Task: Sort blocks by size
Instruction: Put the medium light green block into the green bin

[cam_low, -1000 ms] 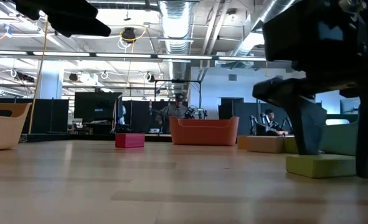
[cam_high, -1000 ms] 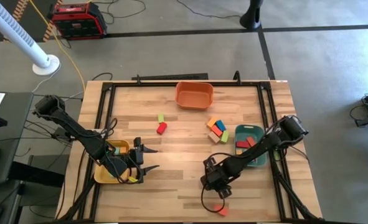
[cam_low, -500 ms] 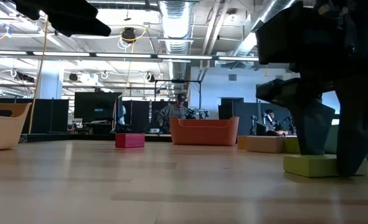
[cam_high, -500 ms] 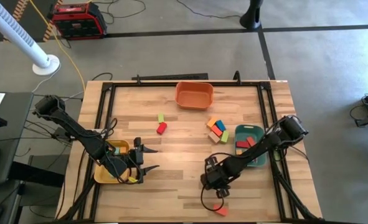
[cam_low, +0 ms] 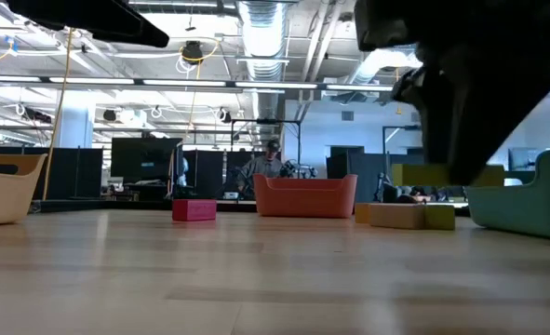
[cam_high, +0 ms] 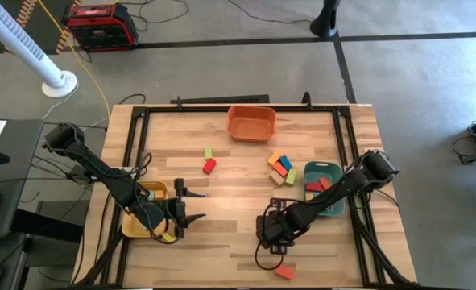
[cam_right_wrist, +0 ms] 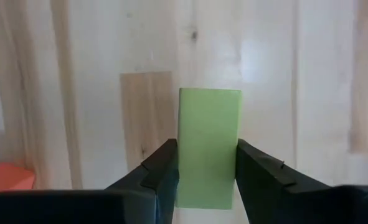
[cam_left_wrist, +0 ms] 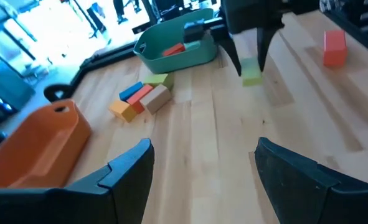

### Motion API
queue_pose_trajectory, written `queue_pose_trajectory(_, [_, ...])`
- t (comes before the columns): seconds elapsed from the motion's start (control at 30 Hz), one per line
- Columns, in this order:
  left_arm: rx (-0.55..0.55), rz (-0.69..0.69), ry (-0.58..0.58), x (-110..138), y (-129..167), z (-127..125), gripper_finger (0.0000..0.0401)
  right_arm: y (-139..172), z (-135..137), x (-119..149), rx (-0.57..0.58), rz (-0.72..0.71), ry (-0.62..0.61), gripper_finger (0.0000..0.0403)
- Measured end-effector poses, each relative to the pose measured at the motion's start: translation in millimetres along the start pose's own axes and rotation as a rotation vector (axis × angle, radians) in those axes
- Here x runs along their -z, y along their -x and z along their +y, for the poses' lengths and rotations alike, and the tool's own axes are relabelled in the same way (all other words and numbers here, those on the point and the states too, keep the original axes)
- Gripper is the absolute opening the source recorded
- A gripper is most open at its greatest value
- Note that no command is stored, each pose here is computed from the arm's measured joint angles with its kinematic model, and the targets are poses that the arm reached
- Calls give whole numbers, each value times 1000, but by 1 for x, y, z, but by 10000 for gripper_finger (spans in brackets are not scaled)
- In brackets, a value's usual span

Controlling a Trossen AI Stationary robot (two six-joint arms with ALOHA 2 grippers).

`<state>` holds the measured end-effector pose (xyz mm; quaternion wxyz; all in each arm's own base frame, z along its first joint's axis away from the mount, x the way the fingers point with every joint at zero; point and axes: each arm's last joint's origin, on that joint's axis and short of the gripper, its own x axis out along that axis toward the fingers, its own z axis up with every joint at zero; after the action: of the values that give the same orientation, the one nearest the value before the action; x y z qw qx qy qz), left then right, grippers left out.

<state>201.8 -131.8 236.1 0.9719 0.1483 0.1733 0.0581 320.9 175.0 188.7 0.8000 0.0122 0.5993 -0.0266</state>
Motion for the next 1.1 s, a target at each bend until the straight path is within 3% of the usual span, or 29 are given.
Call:
queue_pose_trajectory(0.13, [0, -7, -48, -1, 0, 0, 267, 7, 1, 4, 71, 26, -67, 164])
queue_pose_trajectory(0.4, [0, -18, -22, -2, 0, 0, 267, 25, 3, 27, 248, 123, -199, 160])
queue_pose_trajectory(0.77, [0, -51, 27, -6, 0, 0, 267, 98, 3, 87, 537, -75, -478, 159])
queue_pose_trajectory(1.1, [19, -41, 47, -5, 0, 0, 267, 83, -35, 117, 655, -66, -652, 161])
